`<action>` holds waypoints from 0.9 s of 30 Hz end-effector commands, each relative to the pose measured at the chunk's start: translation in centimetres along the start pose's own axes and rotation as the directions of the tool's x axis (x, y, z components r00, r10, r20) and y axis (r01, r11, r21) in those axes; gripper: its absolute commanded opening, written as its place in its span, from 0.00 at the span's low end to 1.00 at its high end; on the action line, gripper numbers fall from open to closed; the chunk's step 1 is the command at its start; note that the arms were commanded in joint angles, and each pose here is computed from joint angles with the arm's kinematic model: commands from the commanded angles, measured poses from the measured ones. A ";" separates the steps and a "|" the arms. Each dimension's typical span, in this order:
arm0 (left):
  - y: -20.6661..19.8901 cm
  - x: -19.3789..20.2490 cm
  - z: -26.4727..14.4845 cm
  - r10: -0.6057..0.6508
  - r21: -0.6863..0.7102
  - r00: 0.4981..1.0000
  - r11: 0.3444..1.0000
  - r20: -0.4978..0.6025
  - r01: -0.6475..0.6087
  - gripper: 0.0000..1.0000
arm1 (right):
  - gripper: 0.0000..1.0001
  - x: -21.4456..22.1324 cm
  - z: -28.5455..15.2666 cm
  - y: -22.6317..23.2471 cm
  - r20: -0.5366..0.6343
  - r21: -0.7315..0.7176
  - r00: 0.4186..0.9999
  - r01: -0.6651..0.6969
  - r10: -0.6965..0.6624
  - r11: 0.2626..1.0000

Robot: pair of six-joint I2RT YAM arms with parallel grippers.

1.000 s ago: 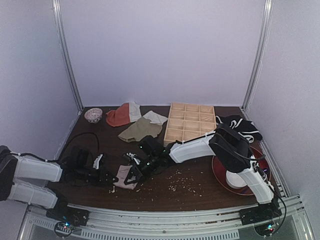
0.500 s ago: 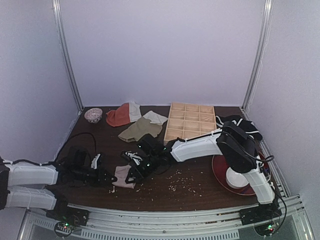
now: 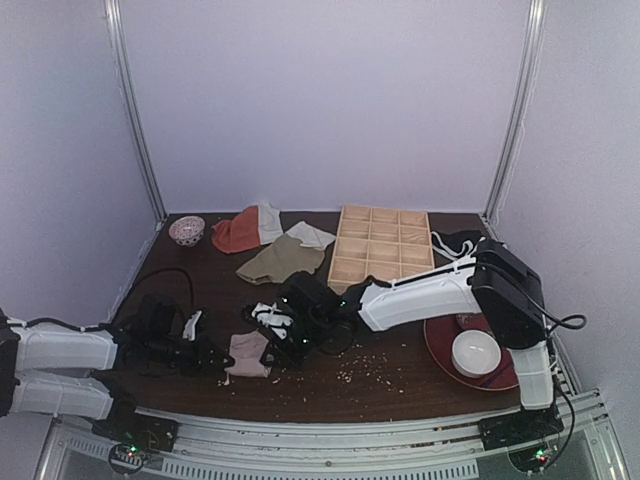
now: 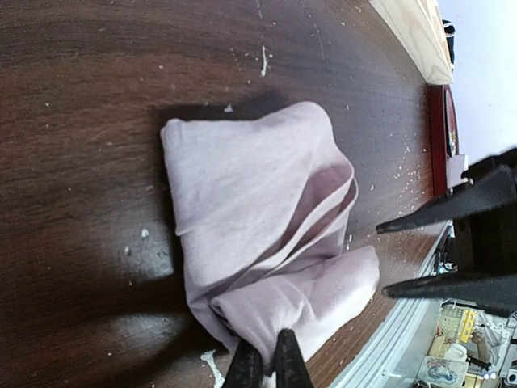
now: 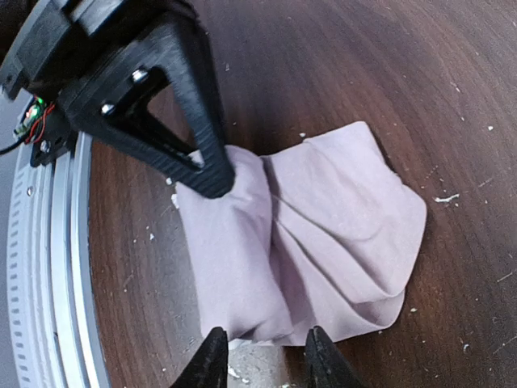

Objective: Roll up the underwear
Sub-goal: Roll the underwear at the center of the board.

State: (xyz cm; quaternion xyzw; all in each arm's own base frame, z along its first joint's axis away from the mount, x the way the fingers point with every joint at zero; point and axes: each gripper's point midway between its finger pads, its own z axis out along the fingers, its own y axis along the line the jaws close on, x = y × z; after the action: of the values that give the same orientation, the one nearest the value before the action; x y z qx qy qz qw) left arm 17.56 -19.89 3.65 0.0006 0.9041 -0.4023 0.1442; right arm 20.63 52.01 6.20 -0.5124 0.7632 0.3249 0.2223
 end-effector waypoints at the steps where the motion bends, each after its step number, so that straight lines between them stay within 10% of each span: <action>1: 0.1 0.0 0.2 -0.002 -0.007 1.000 1.000 -0.001 0.002 0.00 | 0.33 -0.9 -0.7 1.6 0.070 0.105 0.968 0.235 -0.243 0.966; 27: 0.0 0.2 0.2 -0.005 -0.004 1.000 1.000 -0.004 0.005 0.00 | 0.41 -1.1 -0.5 2.9 0.057 0.261 0.908 0.387 -0.414 0.884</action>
State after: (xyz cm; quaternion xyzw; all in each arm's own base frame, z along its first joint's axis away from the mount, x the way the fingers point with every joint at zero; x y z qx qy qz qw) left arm 17.42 -19.95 3.45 -0.0020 0.9056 -0.4006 0.1391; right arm 18.73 54.32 7.64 -0.6145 0.6537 0.2085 0.3893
